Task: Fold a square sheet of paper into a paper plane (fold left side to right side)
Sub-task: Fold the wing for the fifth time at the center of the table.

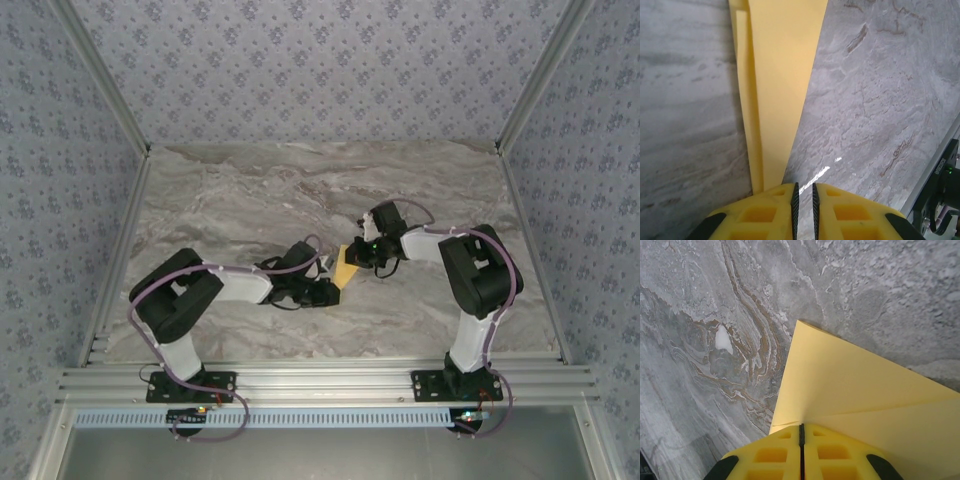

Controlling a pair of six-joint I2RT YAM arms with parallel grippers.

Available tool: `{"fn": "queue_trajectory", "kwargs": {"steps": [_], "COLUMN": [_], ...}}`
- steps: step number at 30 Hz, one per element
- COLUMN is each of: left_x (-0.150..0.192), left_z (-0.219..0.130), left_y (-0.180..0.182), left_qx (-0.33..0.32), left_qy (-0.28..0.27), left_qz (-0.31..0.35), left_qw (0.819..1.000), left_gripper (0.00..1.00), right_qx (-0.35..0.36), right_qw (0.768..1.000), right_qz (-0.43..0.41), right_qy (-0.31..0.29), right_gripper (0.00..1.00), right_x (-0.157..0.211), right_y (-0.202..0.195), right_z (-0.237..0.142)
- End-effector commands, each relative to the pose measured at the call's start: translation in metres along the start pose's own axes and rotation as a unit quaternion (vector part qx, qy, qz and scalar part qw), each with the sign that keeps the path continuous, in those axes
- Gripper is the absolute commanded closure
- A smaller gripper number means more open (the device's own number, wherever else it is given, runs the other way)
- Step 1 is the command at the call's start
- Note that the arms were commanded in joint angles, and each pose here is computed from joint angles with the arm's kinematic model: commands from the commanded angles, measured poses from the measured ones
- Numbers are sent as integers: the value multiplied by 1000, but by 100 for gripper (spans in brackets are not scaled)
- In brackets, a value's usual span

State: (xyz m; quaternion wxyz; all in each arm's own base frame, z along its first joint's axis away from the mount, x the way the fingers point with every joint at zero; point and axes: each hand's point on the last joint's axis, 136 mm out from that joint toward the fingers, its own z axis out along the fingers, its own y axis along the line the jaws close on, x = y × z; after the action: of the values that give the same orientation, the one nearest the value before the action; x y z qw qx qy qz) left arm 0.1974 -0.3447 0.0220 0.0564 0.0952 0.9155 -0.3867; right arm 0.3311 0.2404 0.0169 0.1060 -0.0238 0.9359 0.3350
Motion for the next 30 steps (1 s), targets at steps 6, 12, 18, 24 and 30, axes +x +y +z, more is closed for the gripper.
{"fn": "queue_trajectory", "kwargs": {"steps": [6,12,18,24,30], "left_x": [36,12,-14,-21,-11], "left_z": [-12,-27,-32,-16,-2], "left_y": [23,-8,-27,-17,3], "left_qx": [-43,0,23,11,-11], "left_qy": [43,17,-14,-5,16], "left_qz": [-31,-17,-7,-13,-27], "left_qw": [998,1000,1000,1000,999], "left_gripper": [83,83,82,82,82], "right_qx": [82,79,77,73,49], "right_qw": [995,996,996,996,998], "right_qz": [30,28,25,24,11], "right_qy": [42,40,40,41,29], "right_gripper": [94,94,94,94,94], "right_x": [27,26,25,25,18], "right_y": [-47,-44,-41,-39,-24], "right_z": [12,12,13,12,7]}}
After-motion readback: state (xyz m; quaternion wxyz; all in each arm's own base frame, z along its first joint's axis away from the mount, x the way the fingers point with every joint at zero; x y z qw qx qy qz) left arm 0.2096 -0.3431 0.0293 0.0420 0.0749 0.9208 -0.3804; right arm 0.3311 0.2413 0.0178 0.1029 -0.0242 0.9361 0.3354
